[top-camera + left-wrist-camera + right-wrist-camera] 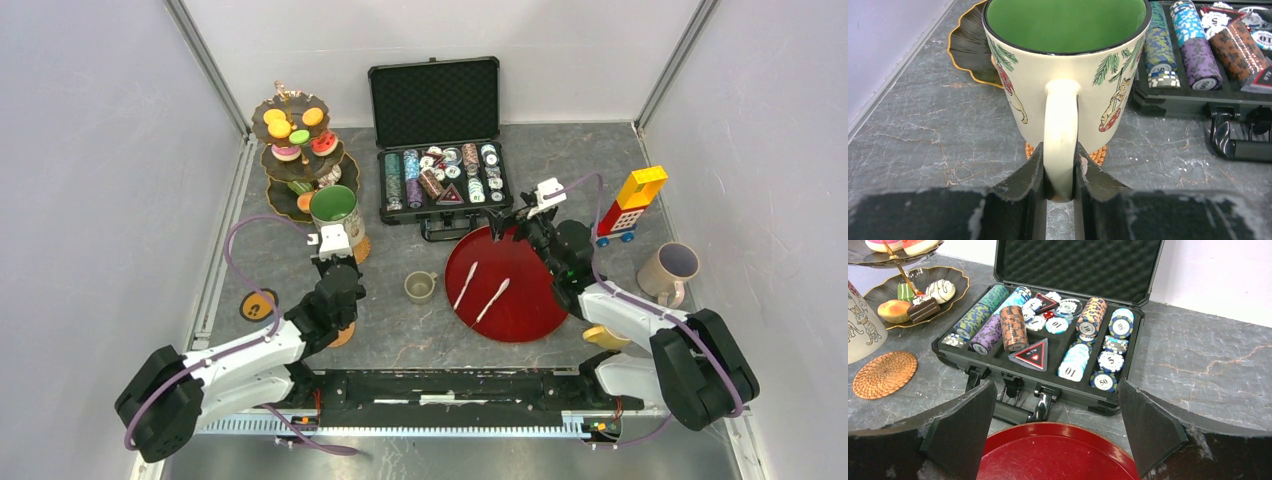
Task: Serve the afternoon tea
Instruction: Place the cup on the coaster.
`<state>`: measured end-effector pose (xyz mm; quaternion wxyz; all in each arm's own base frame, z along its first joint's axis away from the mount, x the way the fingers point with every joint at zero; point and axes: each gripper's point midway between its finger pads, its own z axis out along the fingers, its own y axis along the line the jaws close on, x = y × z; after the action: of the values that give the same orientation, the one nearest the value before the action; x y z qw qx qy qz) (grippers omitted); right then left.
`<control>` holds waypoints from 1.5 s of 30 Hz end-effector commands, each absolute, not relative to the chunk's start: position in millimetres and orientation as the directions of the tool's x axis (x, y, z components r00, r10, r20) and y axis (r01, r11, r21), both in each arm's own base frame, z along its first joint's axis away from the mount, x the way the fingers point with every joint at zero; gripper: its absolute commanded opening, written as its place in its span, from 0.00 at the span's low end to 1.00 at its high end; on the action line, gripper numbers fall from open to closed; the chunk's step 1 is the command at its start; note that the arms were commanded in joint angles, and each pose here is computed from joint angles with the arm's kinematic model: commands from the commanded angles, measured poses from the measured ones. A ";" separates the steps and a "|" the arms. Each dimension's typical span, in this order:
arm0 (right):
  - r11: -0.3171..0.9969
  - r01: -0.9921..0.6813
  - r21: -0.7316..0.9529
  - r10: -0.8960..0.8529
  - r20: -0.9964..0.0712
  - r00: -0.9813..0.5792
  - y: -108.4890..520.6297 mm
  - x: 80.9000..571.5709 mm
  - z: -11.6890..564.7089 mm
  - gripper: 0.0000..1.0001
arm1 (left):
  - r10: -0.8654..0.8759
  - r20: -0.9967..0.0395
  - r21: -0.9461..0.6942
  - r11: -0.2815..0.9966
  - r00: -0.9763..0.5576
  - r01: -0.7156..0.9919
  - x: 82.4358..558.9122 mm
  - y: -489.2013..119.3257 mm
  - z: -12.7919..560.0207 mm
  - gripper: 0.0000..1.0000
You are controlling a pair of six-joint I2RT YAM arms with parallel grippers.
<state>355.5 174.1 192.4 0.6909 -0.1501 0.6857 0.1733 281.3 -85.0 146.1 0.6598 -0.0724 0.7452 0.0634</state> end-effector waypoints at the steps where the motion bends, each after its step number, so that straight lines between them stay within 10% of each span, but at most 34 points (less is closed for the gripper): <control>1: 0.892 -0.449 0.049 0.089 -0.994 0.070 169.0 356.2 213.5 0.98 | -0.234 -0.969 -0.246 0.935 0.074 -0.257 291.7 -82.5 185.3 0.02; 45: 0.841 -0.499 0.209 0.244 -0.970 0.004 159.7 360.0 204.7 0.98 | -0.206 -0.978 -0.209 0.937 0.040 -0.280 305.2 -88.6 124.9 0.02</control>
<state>359.7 158.9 190.1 0.6845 -0.0972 0.6765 0.2536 292.8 -85.9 81.0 0.6491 -0.0794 0.7518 0.0844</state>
